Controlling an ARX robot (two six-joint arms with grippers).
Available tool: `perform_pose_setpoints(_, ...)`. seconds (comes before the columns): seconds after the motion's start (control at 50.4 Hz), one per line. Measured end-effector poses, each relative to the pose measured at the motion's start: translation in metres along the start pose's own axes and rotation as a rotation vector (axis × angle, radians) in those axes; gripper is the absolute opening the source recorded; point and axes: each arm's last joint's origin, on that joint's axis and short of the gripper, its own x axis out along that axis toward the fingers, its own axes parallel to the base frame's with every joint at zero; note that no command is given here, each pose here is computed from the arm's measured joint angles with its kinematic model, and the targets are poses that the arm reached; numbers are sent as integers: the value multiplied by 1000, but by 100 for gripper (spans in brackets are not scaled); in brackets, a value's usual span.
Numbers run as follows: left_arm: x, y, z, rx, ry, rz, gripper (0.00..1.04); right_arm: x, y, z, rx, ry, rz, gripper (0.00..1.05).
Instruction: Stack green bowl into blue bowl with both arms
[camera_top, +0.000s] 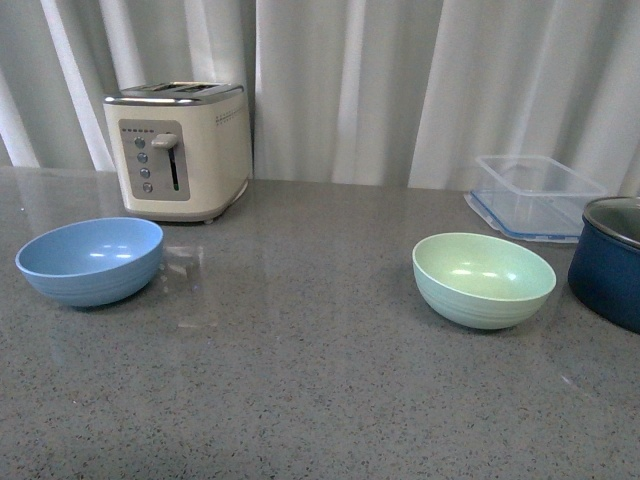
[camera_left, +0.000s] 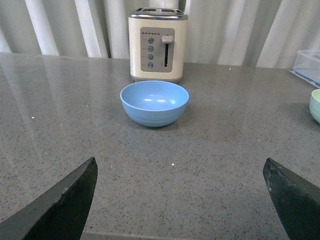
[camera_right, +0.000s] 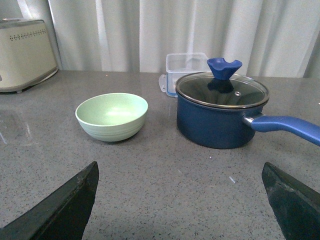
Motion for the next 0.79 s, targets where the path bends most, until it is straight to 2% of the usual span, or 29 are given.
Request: perform_pose_setpoints(0.794,0,0,0,0,0,0,98,0,0,0,0,0,0,95)
